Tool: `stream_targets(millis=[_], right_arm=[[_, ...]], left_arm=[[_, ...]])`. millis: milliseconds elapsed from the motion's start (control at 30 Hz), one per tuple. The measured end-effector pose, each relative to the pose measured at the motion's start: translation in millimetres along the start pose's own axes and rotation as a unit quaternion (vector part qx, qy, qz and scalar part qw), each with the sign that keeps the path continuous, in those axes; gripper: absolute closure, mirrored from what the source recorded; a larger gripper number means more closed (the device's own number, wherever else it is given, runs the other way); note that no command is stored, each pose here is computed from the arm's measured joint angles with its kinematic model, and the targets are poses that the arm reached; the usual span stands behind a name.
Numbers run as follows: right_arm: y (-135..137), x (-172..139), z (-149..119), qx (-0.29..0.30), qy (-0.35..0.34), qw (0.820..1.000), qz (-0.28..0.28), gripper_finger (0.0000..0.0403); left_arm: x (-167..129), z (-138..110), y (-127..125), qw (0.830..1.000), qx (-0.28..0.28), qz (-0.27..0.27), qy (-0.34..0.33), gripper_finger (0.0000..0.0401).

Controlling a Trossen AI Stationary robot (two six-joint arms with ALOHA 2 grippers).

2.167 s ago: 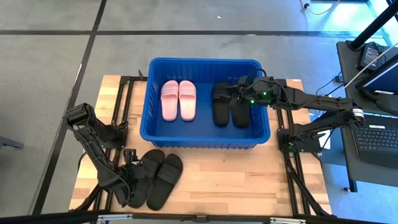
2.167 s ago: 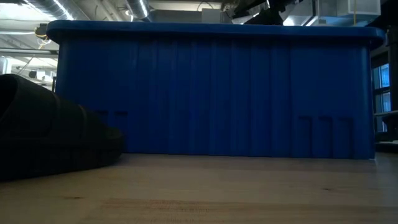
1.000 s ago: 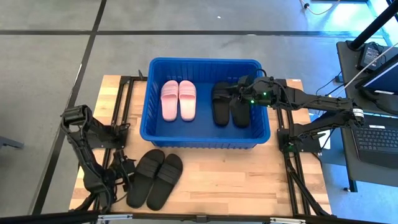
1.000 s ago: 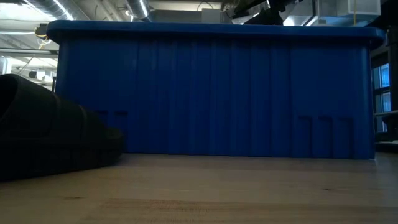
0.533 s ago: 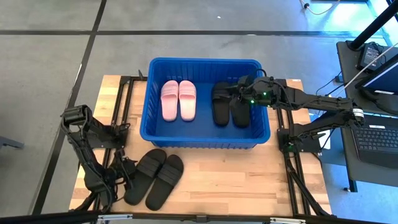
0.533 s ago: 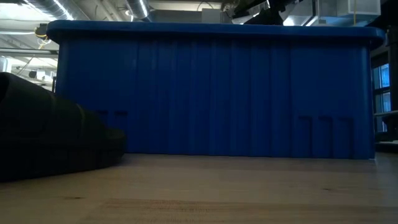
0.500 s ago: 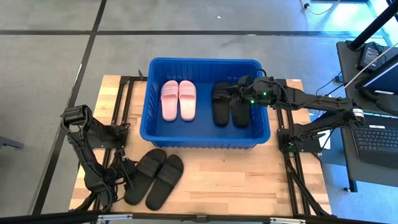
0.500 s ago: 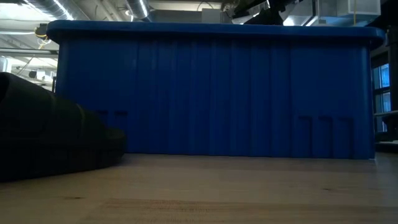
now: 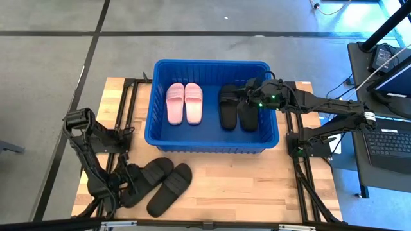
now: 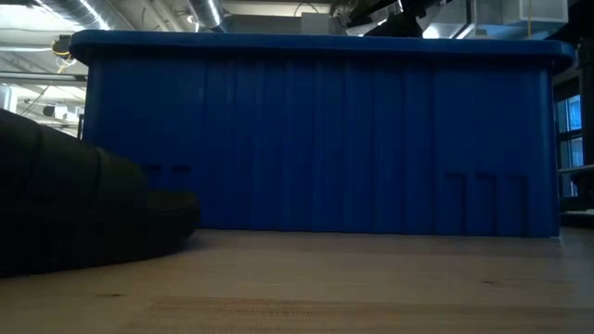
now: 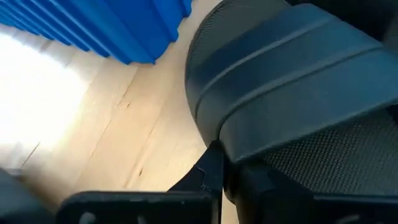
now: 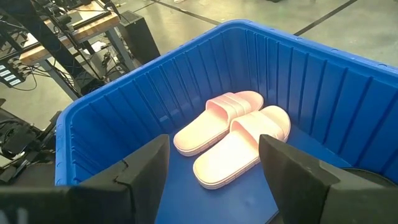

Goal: Pick and place slides into bin
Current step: Put the black slipper into the blue bin

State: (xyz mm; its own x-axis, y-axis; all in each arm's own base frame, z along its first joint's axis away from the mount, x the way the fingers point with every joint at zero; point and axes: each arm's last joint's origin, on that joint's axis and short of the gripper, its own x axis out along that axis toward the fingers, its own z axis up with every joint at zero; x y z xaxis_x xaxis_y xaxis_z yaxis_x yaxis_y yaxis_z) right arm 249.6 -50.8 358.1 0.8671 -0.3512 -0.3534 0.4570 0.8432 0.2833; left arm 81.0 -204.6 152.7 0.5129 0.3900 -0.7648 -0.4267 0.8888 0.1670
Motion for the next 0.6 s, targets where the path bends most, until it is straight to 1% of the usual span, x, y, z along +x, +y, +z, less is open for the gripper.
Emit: stream_targets(millis=[133, 267, 500, 600], right_arm=[[0.0, 0.0, 0.1, 0.0, 0.0, 1.0, 0.0, 0.0155], [0.1, -0.1, 0.1, 0.0, 0.0, 1.0, 0.0, 0.0155], [0.0, 0.0, 0.1, 0.0, 0.0, 1.0, 0.0, 0.0155], [0.0, -0.1, 0.2, 0.0, 0.0, 1.0, 0.0, 0.0155]], left_arm=[[-8.8, 5.9, 0.2, 1.0, 0.003, 0.019, 0.013, 0.0395], [-26.1, 17.4, -1.3, 0.998, 0.021, 0.04, 0.034, 0.0396], [-65.9, 46.2, -9.7, 0.997, 0.061, 0.03, 0.042, 0.0397], [-82.3, 59.2, -9.4, 0.997, 0.068, 0.03, 0.038, 0.0397]])
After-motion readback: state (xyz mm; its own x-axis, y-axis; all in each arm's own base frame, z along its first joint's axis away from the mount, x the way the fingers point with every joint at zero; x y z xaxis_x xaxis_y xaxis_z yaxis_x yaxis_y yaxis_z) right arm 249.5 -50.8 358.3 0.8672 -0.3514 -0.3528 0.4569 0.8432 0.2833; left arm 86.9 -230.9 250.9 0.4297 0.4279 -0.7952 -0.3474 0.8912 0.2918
